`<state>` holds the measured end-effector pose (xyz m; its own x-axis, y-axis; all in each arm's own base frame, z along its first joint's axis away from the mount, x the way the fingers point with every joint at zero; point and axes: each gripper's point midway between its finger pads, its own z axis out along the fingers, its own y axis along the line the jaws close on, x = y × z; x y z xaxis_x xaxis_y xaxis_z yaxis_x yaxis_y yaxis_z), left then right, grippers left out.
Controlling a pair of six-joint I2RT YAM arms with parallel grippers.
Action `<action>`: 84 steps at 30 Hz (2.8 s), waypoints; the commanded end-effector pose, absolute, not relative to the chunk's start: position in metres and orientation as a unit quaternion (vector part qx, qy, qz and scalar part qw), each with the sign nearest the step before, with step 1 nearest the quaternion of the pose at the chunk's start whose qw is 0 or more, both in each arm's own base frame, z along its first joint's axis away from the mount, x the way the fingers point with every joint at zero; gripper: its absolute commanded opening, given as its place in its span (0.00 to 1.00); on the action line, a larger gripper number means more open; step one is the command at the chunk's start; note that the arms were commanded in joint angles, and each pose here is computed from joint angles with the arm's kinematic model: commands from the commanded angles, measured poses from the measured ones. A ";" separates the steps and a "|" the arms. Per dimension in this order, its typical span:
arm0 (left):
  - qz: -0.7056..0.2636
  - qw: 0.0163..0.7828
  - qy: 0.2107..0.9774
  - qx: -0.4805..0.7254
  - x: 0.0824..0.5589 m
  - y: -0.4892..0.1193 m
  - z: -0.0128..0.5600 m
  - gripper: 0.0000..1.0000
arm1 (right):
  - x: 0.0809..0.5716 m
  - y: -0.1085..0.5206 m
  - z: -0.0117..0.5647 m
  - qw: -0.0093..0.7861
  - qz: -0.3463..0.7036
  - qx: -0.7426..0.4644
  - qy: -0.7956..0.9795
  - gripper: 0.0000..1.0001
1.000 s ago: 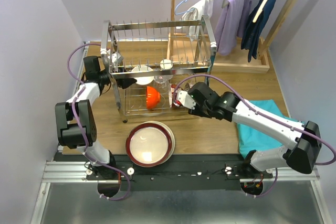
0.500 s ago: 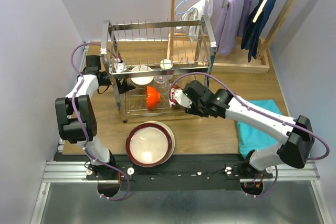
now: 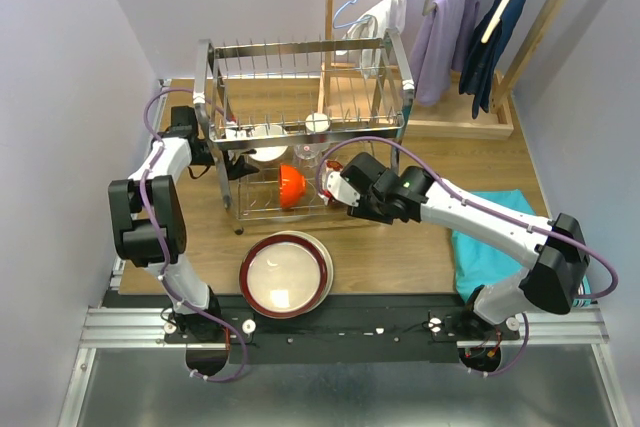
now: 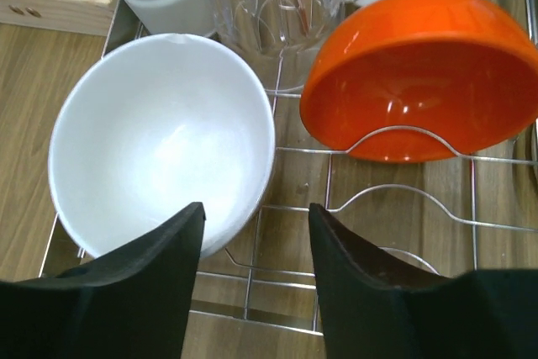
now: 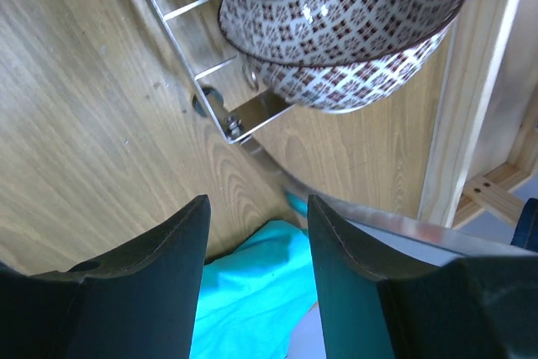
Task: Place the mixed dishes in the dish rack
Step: Grab a bowl with the left arm, then insert the bowl into the dish rack
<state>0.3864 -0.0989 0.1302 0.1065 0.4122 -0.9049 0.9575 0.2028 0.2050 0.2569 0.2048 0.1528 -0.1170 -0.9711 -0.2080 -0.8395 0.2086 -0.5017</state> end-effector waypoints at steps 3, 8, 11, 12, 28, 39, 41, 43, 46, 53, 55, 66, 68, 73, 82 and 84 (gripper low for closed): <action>-0.221 0.436 0.600 0.633 0.378 -0.104 0.101 0.52 | 0.267 0.214 0.165 0.276 -0.130 -0.604 0.736 0.58; -0.200 0.437 0.606 0.634 0.379 -0.101 0.096 0.44 | 0.266 0.211 0.165 0.278 -0.131 -0.604 0.735 0.58; -0.197 0.448 0.626 0.607 0.387 -0.100 0.101 0.34 | 0.266 0.211 0.166 0.281 -0.132 -0.603 0.735 0.58; -0.199 0.452 0.633 0.597 0.390 -0.101 0.102 0.31 | 0.266 0.210 0.167 0.281 -0.132 -0.603 0.735 0.58; -0.378 0.601 0.663 0.239 0.429 -0.080 0.190 0.00 | 0.267 0.209 0.170 0.287 -0.137 -0.600 0.734 0.58; -0.533 0.590 0.598 0.099 0.416 -0.086 0.238 0.00 | 0.268 0.211 0.163 0.282 -0.135 -0.602 0.735 0.58; -0.537 0.592 0.595 0.084 0.417 -0.085 0.242 0.00 | 0.268 0.212 0.162 0.281 -0.135 -0.602 0.735 0.58; -0.545 0.592 0.590 0.070 0.415 -0.085 0.249 0.00 | 0.269 0.213 0.162 0.283 -0.134 -0.602 0.735 0.58; -0.551 0.592 0.586 0.048 0.413 -0.083 0.257 0.00 | 0.271 0.216 0.162 0.284 -0.135 -0.601 0.735 0.58; -0.586 0.550 0.595 -0.004 0.422 -0.083 0.238 0.00 | 0.273 0.221 0.157 0.283 -0.131 -0.604 0.734 0.58; -0.596 0.545 0.590 -0.008 0.424 -0.083 0.238 0.00 | 0.274 0.222 0.157 0.282 -0.132 -0.603 0.734 0.58; -0.638 0.503 0.582 -0.023 0.427 -0.103 0.238 0.00 | 0.271 0.222 0.156 0.281 -0.127 -0.603 0.735 0.58; -0.639 0.500 0.585 -0.023 0.427 -0.104 0.236 0.00 | 0.271 0.221 0.157 0.282 -0.129 -0.603 0.735 0.58; -0.635 0.494 0.592 -0.046 0.432 -0.098 0.220 0.00 | 0.269 0.219 0.156 0.282 -0.128 -0.604 0.735 0.58; -0.602 0.510 0.611 -0.061 0.435 -0.067 0.219 0.26 | 0.269 0.215 0.160 0.290 -0.134 -0.604 0.730 0.58; -0.596 0.521 0.609 -0.053 0.434 -0.067 0.228 0.48 | 0.268 0.214 0.160 0.291 -0.135 -0.606 0.728 0.58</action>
<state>0.4415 -0.0759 0.1742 -0.6303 -0.7098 -0.3145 0.2838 0.1663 -0.9443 0.2686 0.2147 0.1532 -0.1156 -0.9642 -0.2388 -0.8185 0.2287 -0.5270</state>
